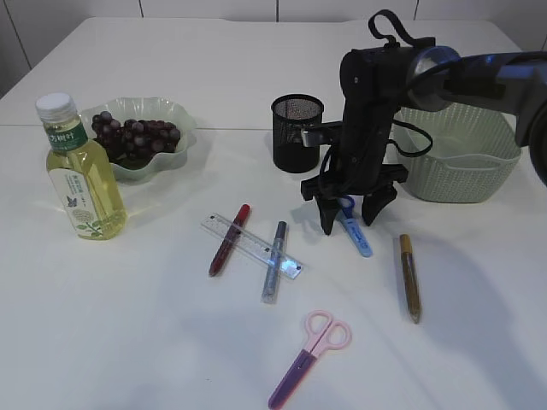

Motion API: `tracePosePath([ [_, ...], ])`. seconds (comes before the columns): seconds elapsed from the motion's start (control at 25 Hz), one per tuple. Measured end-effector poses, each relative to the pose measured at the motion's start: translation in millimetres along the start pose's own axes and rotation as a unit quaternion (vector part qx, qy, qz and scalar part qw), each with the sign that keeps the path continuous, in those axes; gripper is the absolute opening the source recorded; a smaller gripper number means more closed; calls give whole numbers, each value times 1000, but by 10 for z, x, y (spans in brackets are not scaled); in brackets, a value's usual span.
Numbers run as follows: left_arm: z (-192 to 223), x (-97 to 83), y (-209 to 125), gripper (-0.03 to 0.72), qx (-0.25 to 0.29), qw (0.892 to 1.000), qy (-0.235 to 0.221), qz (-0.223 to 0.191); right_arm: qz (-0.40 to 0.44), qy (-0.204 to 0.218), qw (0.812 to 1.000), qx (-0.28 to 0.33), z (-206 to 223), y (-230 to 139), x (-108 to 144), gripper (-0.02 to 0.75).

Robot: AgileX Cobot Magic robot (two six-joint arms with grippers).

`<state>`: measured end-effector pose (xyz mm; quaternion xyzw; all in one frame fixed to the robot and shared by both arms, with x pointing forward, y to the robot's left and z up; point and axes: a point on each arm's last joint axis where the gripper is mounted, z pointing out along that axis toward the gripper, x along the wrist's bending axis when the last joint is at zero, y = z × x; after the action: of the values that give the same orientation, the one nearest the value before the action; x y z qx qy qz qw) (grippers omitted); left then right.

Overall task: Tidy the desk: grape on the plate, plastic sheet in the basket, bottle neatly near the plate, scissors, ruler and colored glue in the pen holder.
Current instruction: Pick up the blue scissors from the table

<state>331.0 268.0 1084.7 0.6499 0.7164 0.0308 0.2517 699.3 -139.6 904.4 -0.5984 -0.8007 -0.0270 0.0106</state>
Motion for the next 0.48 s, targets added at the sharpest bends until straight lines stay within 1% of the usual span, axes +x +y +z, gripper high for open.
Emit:
tracePosePath([
  [0.24, 0, 0, 0, 435, 0, 1000, 0, 0, 10, 0, 1000, -1, -5, 4, -99, 575],
  [0.48, 0, -2, 0, 435, 0, 1000, -1, 0, 13, 3, 1000, -1, -6, 4, -113, 575],
])
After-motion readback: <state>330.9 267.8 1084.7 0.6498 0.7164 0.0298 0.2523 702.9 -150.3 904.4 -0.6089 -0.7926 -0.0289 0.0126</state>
